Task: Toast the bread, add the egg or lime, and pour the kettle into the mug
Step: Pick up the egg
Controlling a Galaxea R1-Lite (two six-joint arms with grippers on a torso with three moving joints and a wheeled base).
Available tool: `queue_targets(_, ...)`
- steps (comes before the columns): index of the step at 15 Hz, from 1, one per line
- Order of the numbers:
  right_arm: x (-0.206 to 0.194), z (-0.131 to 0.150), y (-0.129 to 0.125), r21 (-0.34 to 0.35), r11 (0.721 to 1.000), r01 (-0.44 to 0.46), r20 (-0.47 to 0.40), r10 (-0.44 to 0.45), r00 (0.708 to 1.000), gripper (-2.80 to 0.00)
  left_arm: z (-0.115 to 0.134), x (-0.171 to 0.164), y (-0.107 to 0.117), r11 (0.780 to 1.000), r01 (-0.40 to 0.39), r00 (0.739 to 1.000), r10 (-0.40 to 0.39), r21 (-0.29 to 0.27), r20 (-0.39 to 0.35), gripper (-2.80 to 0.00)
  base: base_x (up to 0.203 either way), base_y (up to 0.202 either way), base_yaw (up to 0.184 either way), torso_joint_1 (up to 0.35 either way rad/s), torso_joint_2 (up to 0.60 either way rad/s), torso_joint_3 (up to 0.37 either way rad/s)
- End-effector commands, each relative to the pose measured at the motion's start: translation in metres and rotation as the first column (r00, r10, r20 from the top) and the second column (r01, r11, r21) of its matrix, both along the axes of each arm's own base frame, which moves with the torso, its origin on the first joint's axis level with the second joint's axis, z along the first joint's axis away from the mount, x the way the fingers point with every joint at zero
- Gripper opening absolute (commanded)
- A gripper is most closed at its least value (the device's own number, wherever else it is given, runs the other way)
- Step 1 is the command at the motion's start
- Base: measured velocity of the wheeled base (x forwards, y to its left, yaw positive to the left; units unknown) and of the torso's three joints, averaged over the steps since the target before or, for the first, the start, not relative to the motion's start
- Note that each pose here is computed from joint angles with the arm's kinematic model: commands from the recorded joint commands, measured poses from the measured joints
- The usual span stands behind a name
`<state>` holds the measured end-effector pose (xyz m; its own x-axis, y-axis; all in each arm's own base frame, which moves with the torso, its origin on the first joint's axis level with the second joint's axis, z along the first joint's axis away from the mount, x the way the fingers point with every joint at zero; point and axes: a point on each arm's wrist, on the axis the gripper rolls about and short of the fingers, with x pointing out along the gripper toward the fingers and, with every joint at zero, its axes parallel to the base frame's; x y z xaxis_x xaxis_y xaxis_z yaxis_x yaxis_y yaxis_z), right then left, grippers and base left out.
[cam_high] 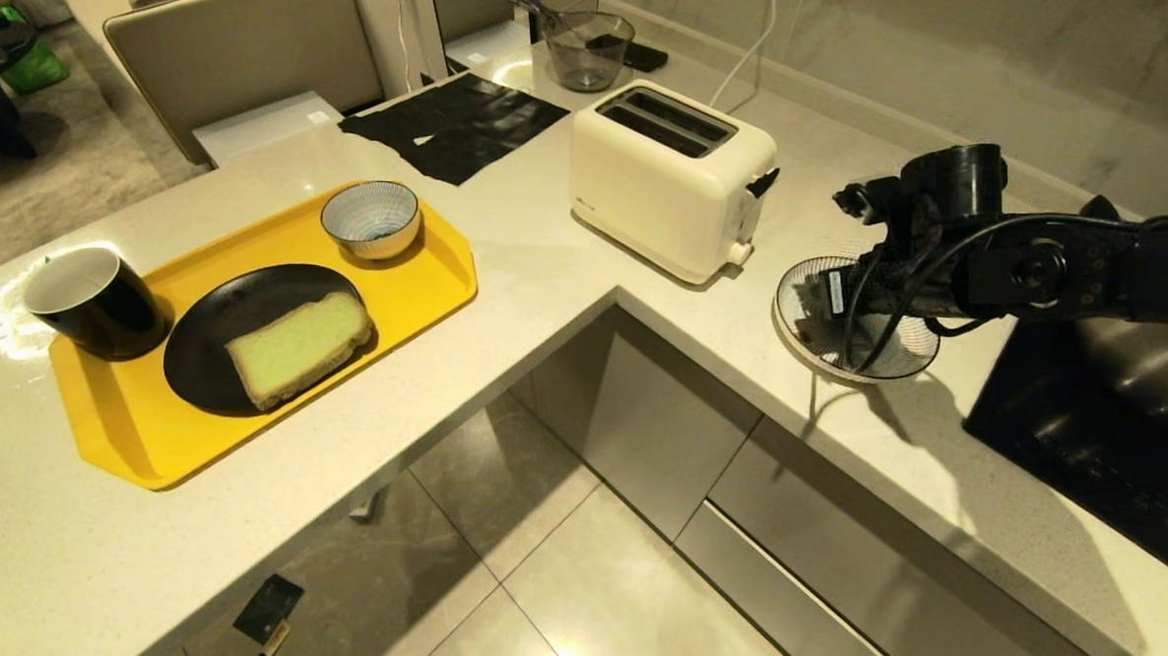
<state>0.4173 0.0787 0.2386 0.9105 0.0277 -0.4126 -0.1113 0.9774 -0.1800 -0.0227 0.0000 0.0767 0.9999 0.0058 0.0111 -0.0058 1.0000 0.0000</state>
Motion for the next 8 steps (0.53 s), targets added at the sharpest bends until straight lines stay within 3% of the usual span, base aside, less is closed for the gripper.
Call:
queue_targets(1,-0.008,0.016,-0.002,0.005,1.000,0.004,0.040,-0.004,0.999,-2.80,0.000,0.000,0.000,1.000,0.000,1.000,0.000,0.000,0.000,-2.80,0.000,0.000,0.000,0.000,0.00,0.000)
queue_targets(8,-0.033,0.059,-0.021,0.017,0.996,0.087,0.153,-0.089,0.984,-2.80,0.000,0.000,0.000,1.000,0.000,1.000,0.000,0.000,0.000,-2.80,0.000,0.000,0.000,0.000,0.00,0.000)
